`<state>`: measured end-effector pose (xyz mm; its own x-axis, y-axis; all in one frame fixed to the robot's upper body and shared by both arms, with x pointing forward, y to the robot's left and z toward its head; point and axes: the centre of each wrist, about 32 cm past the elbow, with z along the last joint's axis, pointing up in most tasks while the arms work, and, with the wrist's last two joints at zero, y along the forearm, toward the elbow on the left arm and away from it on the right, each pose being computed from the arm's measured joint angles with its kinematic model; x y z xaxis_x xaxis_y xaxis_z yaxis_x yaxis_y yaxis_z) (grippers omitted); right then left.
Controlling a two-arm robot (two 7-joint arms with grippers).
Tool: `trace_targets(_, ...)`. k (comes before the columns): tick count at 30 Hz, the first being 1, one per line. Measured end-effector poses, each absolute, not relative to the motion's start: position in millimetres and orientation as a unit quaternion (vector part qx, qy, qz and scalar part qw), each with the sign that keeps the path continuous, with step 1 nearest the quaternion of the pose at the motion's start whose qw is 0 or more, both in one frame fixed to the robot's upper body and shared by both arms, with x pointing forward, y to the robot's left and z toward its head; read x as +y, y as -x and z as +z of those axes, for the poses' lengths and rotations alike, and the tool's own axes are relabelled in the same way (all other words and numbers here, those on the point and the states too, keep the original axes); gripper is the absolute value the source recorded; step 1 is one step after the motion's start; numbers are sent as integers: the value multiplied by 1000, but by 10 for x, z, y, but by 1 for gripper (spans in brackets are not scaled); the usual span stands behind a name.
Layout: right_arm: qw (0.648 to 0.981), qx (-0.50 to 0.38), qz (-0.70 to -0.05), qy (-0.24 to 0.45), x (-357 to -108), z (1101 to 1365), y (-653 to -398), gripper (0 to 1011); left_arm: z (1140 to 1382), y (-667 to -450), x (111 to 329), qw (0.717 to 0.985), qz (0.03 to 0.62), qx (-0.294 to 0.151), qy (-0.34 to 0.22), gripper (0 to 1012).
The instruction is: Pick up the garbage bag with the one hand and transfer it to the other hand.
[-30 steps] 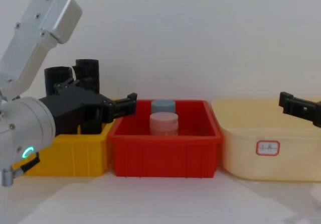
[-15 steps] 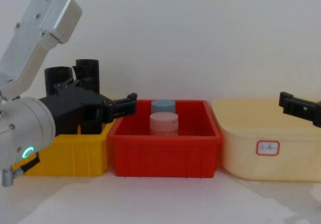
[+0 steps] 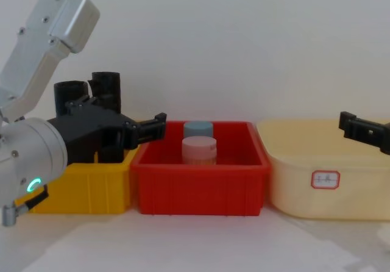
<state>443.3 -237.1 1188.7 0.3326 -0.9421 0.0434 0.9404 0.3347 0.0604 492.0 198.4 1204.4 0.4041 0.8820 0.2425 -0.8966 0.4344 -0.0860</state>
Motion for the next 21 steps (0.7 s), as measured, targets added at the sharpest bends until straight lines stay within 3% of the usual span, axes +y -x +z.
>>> trace_targets(21, 816, -35, -577, -12, -2371, 11887, -4433, 1000, 12044, -4920, 1984, 837, 531, -126, -29, 1001)
